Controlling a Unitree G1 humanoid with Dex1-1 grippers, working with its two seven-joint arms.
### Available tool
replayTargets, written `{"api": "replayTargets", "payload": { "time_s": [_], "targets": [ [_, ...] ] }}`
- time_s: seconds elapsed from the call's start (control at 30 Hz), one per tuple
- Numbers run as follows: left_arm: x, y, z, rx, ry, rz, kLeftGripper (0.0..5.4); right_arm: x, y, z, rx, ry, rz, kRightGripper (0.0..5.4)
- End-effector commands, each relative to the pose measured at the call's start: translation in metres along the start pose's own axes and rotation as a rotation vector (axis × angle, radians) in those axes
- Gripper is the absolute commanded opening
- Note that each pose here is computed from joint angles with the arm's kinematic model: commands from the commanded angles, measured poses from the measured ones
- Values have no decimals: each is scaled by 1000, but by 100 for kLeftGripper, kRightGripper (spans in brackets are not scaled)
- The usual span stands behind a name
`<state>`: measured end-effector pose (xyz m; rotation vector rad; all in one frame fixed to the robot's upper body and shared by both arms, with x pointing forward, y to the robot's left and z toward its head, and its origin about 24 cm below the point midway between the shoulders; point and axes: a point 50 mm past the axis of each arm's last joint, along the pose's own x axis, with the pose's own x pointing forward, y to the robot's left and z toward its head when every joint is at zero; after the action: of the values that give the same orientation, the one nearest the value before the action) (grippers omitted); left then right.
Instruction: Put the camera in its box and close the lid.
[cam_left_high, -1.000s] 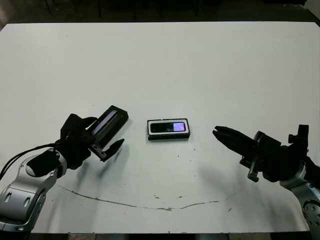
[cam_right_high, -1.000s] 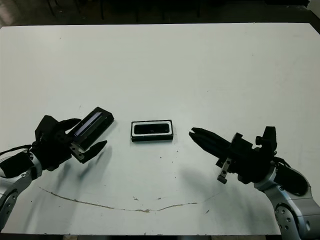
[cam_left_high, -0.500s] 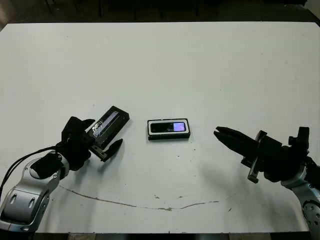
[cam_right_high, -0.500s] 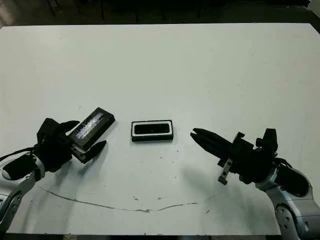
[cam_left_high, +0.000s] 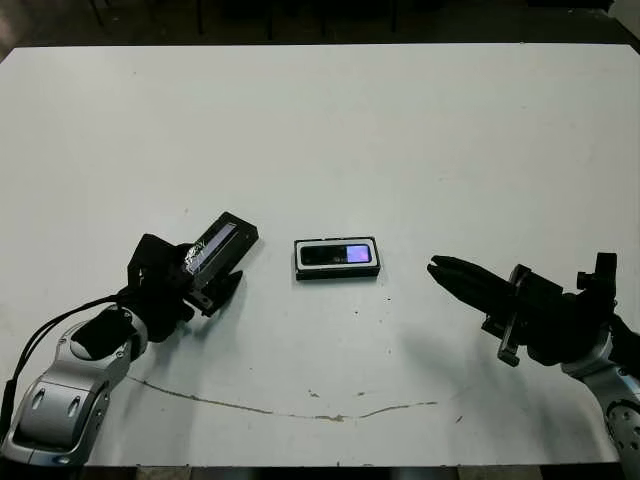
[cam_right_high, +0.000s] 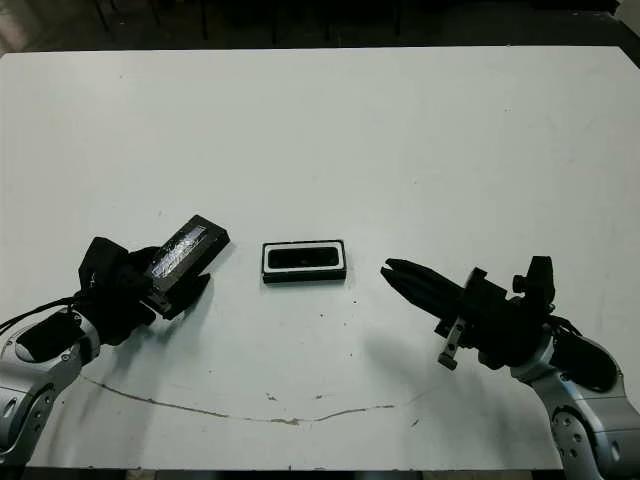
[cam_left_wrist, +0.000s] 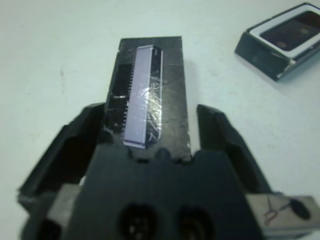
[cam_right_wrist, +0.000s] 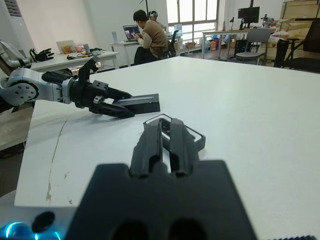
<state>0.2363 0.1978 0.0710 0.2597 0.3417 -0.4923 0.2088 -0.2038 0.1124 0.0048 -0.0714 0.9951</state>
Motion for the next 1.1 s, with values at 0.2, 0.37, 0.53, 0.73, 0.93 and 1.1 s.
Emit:
{"api": "replayTargets", "payload": {
  "time_s": [0.2, 0.37, 0.53, 0.73, 0.93, 1.1],
  "targets": [
    [3, 0, -18, 10, 126, -72, 282, -4, -1, -2, 8, 41, -23, 0],
    [3, 2, -12, 31, 113, -71, 282, -5, 0, -2, -4, 42, -34, 0],
    [3, 5, -1, 54, 61, -43, 282, -4, 0, -1, -4, 38, -34, 0],
    [13, 17, 15, 29, -76, -42, 282, -5, 0, -5, 20, 28, -56, 0],
    [33, 26, 27, 19, -209, -198, 282, -6, 0, -8, 84, 33, -103, 0],
    [54, 29, 31, 57, -233, -335, 282, -6, 0, -9, 100, 18, -104, 0]
  ]
}}
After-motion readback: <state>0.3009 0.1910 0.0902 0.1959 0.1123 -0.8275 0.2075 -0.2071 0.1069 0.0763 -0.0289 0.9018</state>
